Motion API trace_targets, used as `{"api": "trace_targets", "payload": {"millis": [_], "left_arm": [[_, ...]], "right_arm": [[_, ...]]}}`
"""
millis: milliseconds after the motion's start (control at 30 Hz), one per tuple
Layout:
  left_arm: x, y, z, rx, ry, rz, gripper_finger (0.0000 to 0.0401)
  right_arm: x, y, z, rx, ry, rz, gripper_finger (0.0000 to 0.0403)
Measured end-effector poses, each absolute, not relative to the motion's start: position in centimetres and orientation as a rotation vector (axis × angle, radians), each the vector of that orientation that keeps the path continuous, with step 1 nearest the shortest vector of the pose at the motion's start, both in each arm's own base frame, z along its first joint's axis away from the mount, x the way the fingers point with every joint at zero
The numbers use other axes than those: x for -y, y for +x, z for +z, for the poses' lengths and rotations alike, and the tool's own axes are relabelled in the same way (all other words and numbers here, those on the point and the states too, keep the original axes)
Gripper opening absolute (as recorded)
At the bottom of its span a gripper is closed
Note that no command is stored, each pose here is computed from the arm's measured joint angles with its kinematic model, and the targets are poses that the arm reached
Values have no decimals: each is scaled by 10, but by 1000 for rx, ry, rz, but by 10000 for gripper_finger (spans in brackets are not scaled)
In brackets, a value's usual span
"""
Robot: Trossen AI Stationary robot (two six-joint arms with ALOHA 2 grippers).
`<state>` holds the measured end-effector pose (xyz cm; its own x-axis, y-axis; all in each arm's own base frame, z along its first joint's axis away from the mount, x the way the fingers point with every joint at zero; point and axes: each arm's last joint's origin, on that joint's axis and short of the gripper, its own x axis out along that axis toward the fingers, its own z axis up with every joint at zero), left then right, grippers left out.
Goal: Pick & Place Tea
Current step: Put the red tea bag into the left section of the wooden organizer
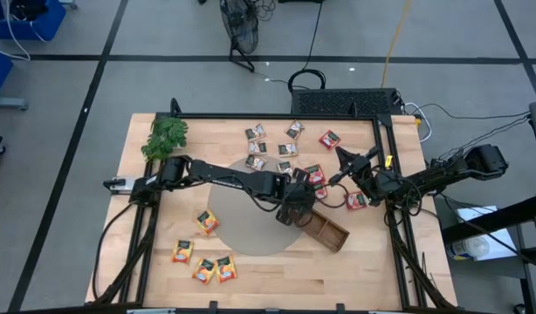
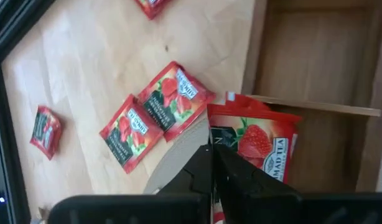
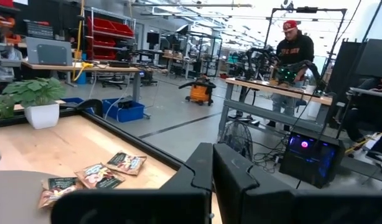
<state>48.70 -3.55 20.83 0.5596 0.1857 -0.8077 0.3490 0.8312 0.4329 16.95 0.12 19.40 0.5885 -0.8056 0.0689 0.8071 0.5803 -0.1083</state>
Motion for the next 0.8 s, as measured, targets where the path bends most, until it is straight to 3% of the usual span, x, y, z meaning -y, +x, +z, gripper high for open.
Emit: {"api": "trace_targets", "payload": {"millis": [467, 800], "left_arm": [[40, 485, 207, -1001, 612, -115, 6], [38, 484, 207, -1032, 689, -100, 108]], "right_arm": [[-1, 170, 193, 6, -139, -942, 0], [-1, 170, 193, 5, -141, -942, 0]]}}
